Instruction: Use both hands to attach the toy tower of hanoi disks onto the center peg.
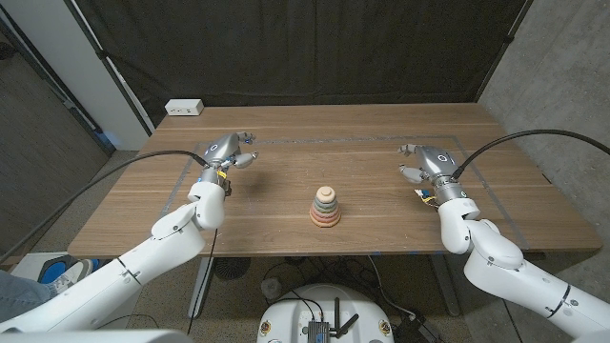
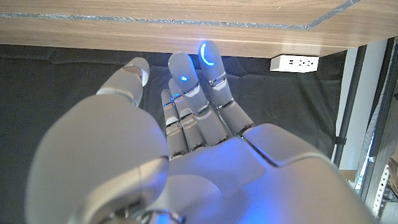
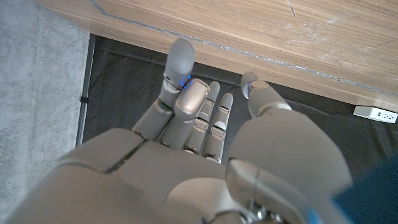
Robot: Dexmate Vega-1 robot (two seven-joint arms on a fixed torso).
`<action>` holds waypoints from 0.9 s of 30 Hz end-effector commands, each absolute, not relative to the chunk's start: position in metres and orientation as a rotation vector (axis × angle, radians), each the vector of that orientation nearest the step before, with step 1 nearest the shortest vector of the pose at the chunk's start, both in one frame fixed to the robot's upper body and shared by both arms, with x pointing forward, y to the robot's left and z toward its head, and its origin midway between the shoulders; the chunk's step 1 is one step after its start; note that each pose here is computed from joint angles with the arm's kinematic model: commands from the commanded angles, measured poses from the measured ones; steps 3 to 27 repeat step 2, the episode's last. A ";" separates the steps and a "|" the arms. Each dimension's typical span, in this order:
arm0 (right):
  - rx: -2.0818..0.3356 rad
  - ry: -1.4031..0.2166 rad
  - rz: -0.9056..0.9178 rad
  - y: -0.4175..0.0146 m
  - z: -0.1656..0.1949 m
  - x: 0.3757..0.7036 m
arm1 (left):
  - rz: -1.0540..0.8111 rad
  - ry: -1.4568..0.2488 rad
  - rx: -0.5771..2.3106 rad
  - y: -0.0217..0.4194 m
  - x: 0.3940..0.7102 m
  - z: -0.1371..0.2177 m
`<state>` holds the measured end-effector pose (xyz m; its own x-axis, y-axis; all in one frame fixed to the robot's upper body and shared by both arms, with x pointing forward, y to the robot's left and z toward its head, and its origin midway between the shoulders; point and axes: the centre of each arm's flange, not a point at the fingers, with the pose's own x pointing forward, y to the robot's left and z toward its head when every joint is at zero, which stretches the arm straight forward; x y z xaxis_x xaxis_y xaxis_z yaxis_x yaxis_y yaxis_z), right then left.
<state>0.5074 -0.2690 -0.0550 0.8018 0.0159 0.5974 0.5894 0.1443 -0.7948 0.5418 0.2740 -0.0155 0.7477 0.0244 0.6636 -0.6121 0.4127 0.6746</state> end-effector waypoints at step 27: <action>-1.403 -0.532 -0.439 -0.271 -0.051 0.512 | 0.461 -0.625 1.067 0.272 0.542 -0.019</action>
